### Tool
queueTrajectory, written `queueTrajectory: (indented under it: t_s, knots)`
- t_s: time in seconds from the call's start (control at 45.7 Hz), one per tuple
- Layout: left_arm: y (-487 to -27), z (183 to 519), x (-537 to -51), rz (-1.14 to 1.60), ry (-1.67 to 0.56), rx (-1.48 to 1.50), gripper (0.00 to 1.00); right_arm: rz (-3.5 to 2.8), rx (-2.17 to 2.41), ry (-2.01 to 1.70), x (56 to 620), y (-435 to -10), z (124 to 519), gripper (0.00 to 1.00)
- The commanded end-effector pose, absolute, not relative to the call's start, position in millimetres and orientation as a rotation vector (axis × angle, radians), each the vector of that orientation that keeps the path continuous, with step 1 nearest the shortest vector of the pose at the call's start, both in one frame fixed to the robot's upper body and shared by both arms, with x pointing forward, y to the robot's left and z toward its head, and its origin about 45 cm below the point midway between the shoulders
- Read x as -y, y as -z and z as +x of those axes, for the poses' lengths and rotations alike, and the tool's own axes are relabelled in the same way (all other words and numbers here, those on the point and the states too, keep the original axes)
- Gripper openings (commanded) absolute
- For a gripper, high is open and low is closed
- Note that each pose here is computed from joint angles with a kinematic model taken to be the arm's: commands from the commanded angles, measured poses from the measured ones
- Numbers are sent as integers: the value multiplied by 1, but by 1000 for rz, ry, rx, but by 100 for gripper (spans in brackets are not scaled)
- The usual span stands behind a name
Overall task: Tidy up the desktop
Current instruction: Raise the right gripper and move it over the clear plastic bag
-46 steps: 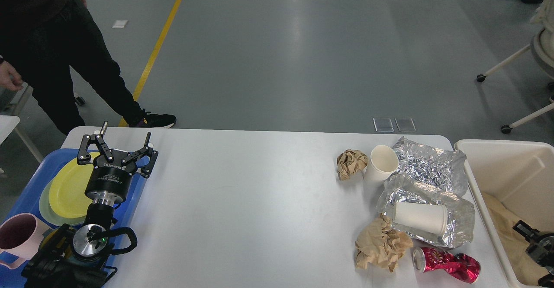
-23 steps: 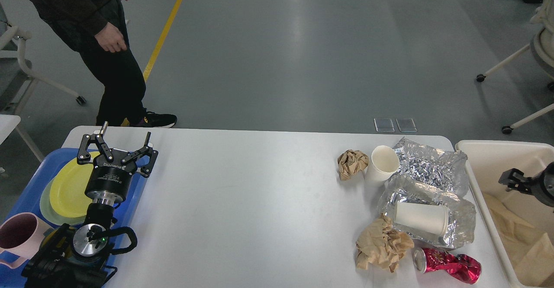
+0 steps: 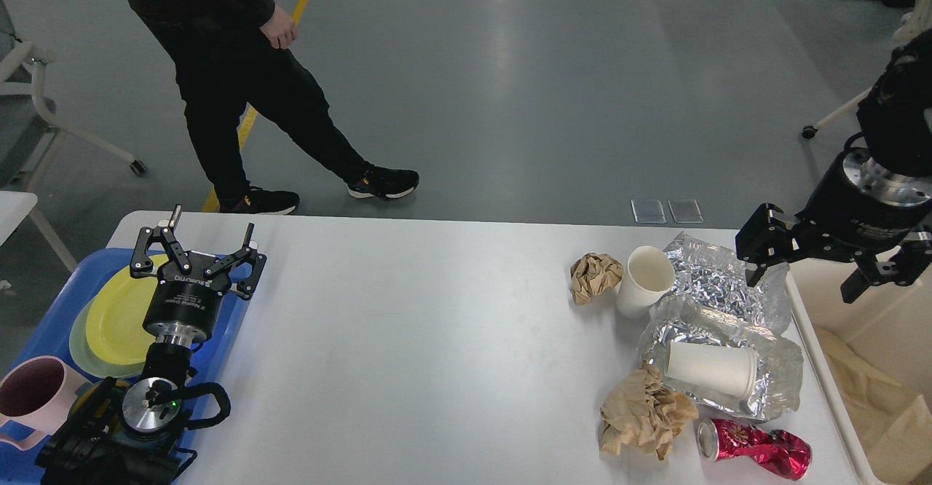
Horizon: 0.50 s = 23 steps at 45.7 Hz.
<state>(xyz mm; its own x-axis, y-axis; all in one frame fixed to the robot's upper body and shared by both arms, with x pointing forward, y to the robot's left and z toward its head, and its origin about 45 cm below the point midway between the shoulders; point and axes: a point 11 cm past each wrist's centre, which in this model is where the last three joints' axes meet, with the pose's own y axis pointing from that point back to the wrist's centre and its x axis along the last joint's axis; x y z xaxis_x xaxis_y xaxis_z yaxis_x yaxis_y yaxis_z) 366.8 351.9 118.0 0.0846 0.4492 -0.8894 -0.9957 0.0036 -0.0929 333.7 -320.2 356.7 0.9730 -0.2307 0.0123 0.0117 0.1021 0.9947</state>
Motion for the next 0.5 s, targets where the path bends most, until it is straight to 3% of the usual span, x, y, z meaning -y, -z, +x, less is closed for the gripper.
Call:
queueTrajectory:
  t_s: [0.0,0.197,0.481]
  knots:
    - [-118,367,-352,-916,-1342,-789,96,1497,159,102,290,-395,312,100]
    - [-118,367,-352,-916,-1342,-789,96,1609,158,8,247,-417,291,99]
    - [-119,367,-352,-917,-1340,-788,96,1628,183,28,250,-398,297,99]
